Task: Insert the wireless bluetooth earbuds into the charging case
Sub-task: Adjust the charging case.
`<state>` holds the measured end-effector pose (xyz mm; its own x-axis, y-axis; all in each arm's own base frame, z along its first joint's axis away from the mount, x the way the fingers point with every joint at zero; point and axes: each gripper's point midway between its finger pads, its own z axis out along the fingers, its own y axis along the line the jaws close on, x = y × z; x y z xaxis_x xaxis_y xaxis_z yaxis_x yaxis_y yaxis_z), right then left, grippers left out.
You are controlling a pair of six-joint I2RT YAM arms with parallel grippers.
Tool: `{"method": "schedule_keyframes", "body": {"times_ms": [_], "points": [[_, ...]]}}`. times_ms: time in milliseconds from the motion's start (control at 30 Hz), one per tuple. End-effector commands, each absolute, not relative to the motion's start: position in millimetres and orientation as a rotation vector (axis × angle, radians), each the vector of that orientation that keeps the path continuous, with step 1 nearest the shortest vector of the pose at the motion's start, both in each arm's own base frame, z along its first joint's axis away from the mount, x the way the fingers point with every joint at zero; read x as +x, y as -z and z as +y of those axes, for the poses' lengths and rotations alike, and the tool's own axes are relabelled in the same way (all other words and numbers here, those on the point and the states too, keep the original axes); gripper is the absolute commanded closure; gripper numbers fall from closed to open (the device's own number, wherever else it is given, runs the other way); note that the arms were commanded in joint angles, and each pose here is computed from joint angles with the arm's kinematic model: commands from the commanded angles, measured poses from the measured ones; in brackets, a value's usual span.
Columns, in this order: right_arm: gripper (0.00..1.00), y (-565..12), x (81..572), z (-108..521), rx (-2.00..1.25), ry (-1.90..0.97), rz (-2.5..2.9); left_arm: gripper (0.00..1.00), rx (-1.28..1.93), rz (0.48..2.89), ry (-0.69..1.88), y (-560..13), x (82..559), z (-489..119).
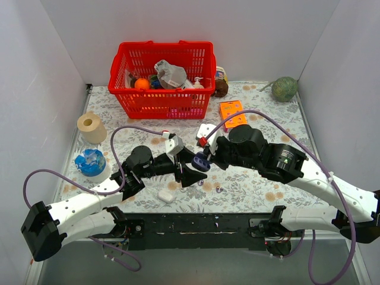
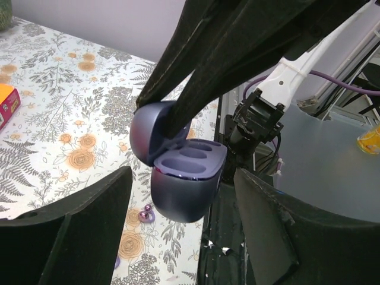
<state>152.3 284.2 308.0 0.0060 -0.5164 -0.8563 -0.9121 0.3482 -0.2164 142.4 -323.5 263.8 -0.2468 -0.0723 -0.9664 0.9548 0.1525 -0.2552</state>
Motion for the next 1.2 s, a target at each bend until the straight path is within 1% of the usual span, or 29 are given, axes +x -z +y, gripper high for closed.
{"method": "schedule_keyframes", "body": {"times_ms": [0, 100, 133, 233, 267, 300, 400, 467, 500, 533, 567, 600, 633, 700, 800, 867, 933, 967, 1033, 1133, 1167], "points": [[0.99, -311.2, 150.7, 290.5, -1.295, -0.529, 1.615, 0.34, 0.908, 1.355, 1.255, -284.3, 150.9, -325.1], [0.99, -309.1, 149.5, 291.1, -1.307, -0.529, 1.614, 0.4, 0.923, 1.362, 1.255, -280.5, 150.6, -326.3], [0.99, -309.4, 149.2, 291.1, -1.308, -0.53, 1.614, 0.47, 0.933, 1.359, 1.259, -280.1, 149.5, -327.0], [0.99, -309.8, 148.2, 291.2, -1.322, -0.528, 1.606, 0.57, 0.95, 1.362, 1.265, -277.7, 147.7, -328.0], [0.99, -310.0, 148.3, 291.5, -1.324, -0.525, 1.603, 0.67, 0.952, 1.362, 1.266, -277.6, 147.6, -328.3], [0.99, -309.9, 148.1, 291.8, -1.326, -0.526, 1.604, 0.72, 0.954, 1.361, 1.269, -277.2, 147.0, -328.3], [0.99, -310.2, 147.1, 292.1, -1.331, -0.531, 1.601, 0.81, 0.954, 1.356, 1.271, -277.0, 146.7, -328.3], [0.99, -309.7, 146.4, 292.4, -1.336, -0.535, 1.602, 0.85, 0.953, 1.352, 1.273, -277.8, 146.2, -328.2], [0.99, -309.1, 146.2, 292.5, -1.339, -0.535, 1.602, 0.86, 0.955, 1.351, 1.274, -277.7, 146.1, -328.4], [0.99, -308.4, 145.6, 292.7, -1.341, -0.538, 1.603, 0.83, 0.952, 1.349, 1.272, -278.9, 146.8, -328.0], [0.99, -307.7, 145.1, 292.9, -1.342, -0.542, 1.605, 0.77, 0.944, 1.356, 1.271, -278.5, 147.8, -328.1], [0.99, -306.7, 145.0, 292.7, -1.344, -0.541, 1.607, 0.63, 0.943, 1.354, 1.275, -279.9, 147.3, -328.5], [0.99, -306.7, 144.7, 292.8, -1.344, -0.543, 1.608, 0.6, 0.943, 1.355, 1.275, -279.2, 147.3, -328.4], [0.99, -306.2, 144.7, 293.1, -1.344, -0.543, 1.61, 0.57, 0.943, 1.36, 1.278, -278.2, 147.2, -328.9], [0.99, -308.0, 144.4, 293.0, -1.34, -0.545, 1.607, 0.56, 0.947, 1.365, 1.29, -277.5, 145.8, -329.7], [0.99, -308.2, 144.5, 293.4, -1.34, -0.545, 1.607, 0.6, 0.949, 1.365, 1.294, -276.5, 145.3, -329.9], [0.99, -308.8, 144.1, 293.7, -1.341, -0.549, 1.605, 0.67, 0.955, 1.358, 1.299, -277.3, 143.9, -329.8], [0.99, -308.0, 143.9, 293.9, -1.344, -0.549, 1.607, 0.76, 0.955, 1.358, 1.301, -276.5, 143.5, -329.8], [0.99, -306.9, 143.9, 294.1, -1.345, -0.549, 1.61, 0.83, 0.959, 1.352, 1.307, -277.3, 142.6, -330.2], [0.99, -305.0, 142.9, 294.9, -1.354, -0.549, 1.612, 0.97, 0.957, 1.348, 1.311, -277.5, 142.1, -330.2], [0.99, -303.6, 143.2, 294.8, -1.357, -0.545, 1.614, 1.0, 0.957, 1.349, 1.313, -276.7, 141.7, -330.1]]}}
